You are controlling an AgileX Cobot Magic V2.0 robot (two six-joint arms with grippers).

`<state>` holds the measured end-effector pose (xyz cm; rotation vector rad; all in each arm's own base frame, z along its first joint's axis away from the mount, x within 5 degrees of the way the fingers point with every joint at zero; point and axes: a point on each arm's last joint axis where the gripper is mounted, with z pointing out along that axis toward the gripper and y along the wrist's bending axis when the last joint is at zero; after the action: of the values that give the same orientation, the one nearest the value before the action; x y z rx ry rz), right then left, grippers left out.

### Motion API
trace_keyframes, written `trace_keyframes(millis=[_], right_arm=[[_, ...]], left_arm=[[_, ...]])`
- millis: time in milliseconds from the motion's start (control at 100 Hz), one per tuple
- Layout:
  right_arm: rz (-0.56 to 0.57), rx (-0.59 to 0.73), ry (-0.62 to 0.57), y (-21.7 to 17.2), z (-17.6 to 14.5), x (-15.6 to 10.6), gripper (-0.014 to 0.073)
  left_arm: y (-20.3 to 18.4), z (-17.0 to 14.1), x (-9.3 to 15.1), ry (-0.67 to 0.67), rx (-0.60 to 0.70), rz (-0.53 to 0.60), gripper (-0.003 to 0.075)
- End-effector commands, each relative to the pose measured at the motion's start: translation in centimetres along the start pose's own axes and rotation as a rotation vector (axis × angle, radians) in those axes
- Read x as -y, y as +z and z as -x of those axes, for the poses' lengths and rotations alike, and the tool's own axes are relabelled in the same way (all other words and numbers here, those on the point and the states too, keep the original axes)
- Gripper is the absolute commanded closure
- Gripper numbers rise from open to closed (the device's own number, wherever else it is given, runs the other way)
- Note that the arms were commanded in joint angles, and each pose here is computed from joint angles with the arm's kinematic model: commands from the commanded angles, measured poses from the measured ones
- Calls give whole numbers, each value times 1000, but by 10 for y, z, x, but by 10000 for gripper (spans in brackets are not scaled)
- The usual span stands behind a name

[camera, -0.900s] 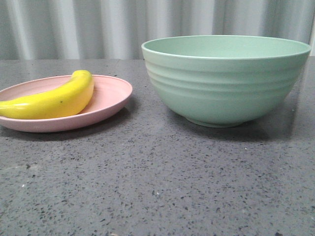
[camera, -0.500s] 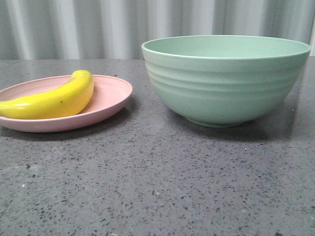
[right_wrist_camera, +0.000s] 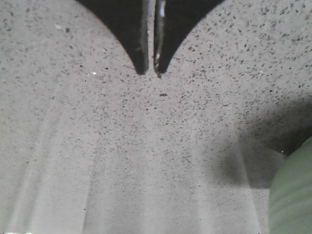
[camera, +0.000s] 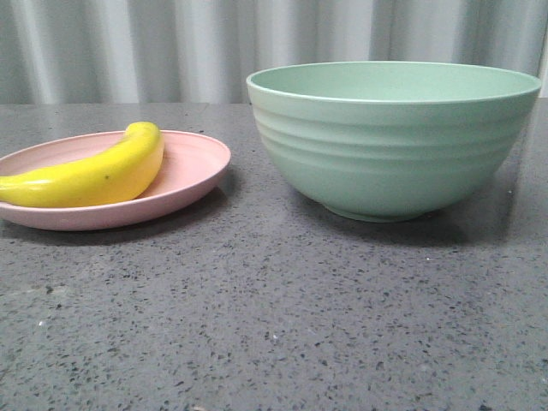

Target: Transfer banana from pink plate to green bowl

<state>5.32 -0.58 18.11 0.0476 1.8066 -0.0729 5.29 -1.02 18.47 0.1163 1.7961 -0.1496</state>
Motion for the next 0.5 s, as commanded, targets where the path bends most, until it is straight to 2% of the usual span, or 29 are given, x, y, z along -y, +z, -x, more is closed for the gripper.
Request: trace_keyframes(millis=[0, 240, 490], right_arm=[[-4, 23, -7, 1, -4, 0, 660], [9, 131, -8, 0, 6, -1, 660], [8, 134, -15, 0, 6, -1, 660]], left_arm=[[-1, 4, -1, 1, 83, 5, 741], [-1, 7, -1, 2, 110, 7, 741], [-2, 13, -1, 4, 180, 13, 741]])
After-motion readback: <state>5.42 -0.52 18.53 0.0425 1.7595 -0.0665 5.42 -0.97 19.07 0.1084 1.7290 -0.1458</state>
